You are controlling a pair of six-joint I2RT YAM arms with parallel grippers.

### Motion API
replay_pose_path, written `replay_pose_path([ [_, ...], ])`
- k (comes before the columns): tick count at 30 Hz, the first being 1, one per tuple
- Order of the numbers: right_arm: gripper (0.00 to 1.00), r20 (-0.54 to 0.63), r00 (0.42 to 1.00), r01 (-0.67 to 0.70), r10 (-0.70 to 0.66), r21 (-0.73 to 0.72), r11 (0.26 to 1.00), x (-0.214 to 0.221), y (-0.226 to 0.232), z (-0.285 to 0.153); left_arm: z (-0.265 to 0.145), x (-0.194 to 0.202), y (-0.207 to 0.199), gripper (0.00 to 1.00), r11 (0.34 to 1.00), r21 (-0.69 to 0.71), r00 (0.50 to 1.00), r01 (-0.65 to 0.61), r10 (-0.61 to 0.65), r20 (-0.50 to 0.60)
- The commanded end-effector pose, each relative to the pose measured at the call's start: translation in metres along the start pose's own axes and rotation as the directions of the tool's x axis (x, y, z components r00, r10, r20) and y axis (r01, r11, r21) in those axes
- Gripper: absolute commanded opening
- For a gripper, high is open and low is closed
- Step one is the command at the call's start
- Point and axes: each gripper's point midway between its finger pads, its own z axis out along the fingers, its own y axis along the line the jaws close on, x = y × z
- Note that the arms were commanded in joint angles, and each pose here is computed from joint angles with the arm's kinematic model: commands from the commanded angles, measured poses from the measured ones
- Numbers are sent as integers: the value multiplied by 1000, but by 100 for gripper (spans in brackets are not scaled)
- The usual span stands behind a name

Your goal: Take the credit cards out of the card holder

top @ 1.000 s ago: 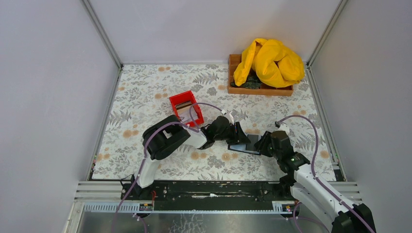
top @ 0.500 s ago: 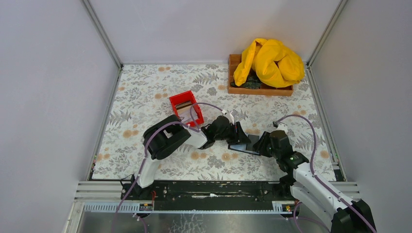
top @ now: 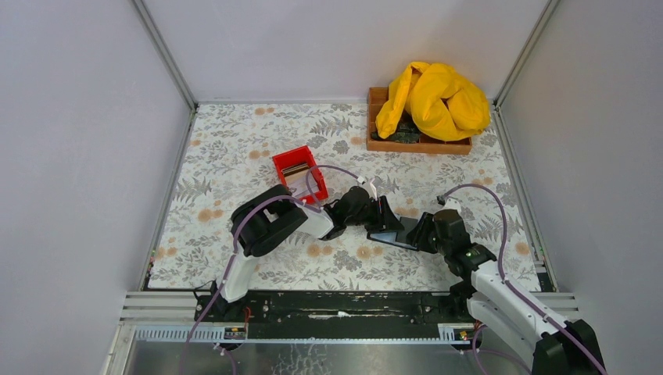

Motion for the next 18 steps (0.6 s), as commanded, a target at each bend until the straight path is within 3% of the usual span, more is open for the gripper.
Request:
replay_pose_path([
  [1, 40, 39, 999, 18, -14, -111, 994, -12, 24, -5, 0, 34, 63, 46, 983, -180, 995, 36, -51, -83],
  [18, 40, 44, 999, 27, -20, -160, 987, -26, 42, -14, 0, 35, 60, 46, 986, -159, 995, 45, -59, -86],
])
